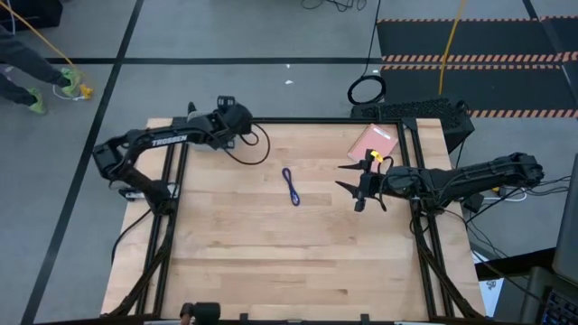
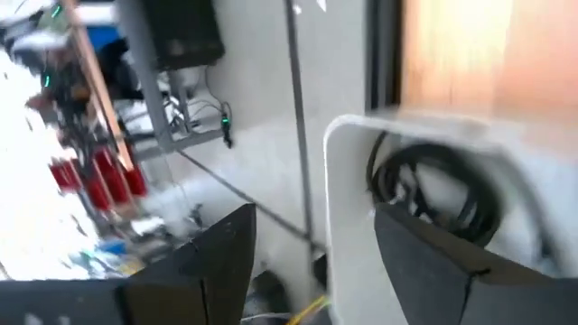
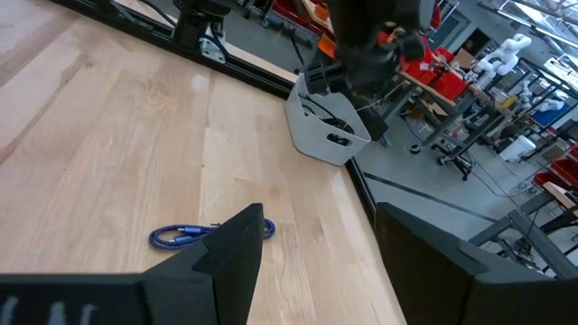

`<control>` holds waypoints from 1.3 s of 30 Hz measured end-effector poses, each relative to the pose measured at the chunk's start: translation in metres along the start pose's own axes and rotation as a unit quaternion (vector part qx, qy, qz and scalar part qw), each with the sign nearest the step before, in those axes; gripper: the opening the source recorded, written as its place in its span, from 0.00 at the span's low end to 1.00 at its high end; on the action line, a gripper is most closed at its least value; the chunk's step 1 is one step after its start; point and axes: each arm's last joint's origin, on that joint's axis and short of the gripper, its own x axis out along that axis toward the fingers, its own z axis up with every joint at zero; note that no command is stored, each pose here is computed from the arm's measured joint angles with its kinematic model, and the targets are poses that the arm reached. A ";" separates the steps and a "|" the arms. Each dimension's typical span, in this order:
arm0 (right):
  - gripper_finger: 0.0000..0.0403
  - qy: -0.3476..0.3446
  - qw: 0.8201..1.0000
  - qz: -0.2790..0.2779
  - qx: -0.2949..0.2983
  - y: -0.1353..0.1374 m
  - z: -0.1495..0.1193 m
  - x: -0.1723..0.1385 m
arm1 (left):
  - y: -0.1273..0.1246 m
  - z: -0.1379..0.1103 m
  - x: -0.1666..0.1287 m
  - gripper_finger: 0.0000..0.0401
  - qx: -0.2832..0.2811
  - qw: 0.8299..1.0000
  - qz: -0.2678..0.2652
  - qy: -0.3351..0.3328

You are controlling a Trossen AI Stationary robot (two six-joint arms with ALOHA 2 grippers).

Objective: Pick and place USB-C Cables
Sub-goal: Put the blue charger cable into the white bin

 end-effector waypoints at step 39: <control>0.52 0.049 0.968 0.003 0.247 0.040 -0.025 0.064 | -0.092 0.075 -0.155 0.57 -0.313 0.869 -0.206 -0.322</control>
